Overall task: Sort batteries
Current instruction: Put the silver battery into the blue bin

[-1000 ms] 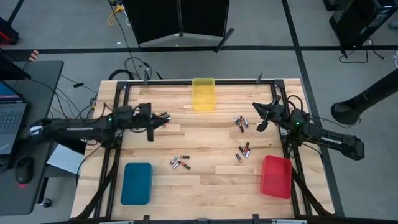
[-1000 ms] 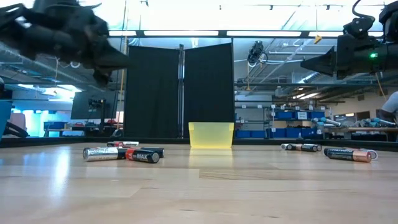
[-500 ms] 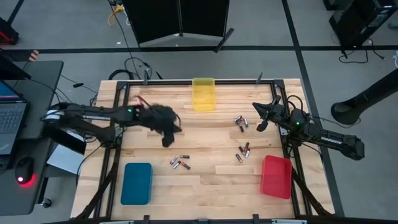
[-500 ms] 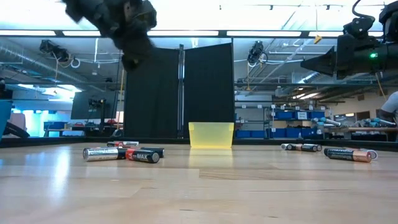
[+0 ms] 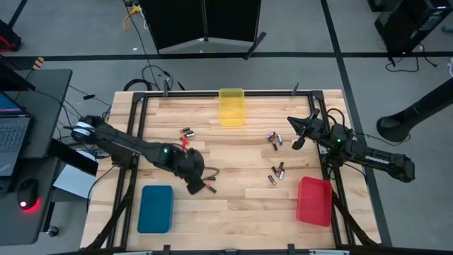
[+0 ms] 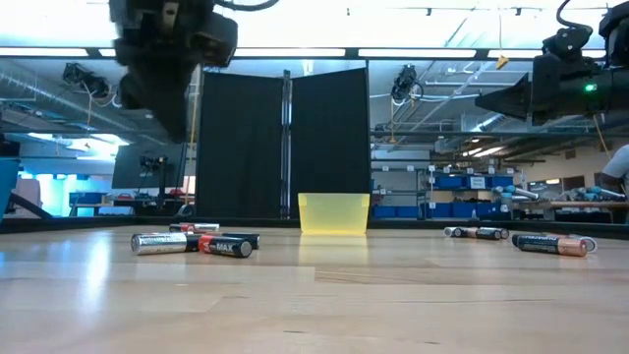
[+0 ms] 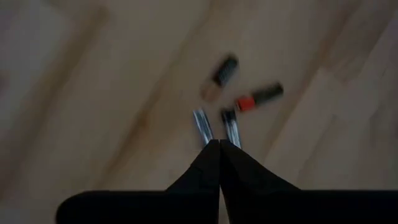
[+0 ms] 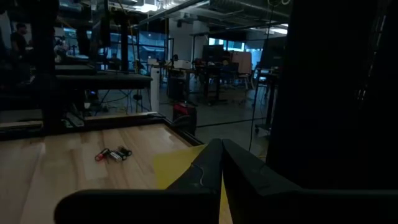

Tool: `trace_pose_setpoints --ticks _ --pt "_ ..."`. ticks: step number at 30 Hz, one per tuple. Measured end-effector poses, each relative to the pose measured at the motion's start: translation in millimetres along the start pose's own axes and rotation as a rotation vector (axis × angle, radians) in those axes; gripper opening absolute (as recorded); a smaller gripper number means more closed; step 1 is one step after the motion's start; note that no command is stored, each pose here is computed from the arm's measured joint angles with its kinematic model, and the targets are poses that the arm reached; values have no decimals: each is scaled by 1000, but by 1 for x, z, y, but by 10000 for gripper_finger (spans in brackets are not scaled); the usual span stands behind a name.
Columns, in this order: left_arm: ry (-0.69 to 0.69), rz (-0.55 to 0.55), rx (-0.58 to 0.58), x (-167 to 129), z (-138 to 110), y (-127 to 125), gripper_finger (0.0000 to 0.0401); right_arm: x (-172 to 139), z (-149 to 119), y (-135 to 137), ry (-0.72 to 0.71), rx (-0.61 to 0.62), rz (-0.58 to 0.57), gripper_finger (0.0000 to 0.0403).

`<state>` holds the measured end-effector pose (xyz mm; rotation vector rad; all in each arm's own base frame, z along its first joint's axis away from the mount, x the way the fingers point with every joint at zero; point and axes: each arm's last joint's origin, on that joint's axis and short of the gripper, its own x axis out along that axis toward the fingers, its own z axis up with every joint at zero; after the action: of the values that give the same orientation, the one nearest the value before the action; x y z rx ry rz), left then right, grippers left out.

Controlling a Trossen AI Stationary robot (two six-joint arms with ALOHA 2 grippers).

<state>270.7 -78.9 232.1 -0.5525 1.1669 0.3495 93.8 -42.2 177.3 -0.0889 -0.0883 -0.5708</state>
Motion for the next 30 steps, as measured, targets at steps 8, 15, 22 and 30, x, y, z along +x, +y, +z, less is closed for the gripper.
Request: trace_pose_setpoints --ticks 8,15,22,30 --pt "99 27 -62 43 -6 -14 115 0 0 0 0 0 0 23" --pt "116 106 -89 62 -5 -10 165 0 0 0 0 0 0 23" --pt "111 138 -94 73 -3 -8 168 0 0 0 0 0 0 23" --pt "65 176 -88 74 -1 -7 168 0 0 0 0 0 0 23"
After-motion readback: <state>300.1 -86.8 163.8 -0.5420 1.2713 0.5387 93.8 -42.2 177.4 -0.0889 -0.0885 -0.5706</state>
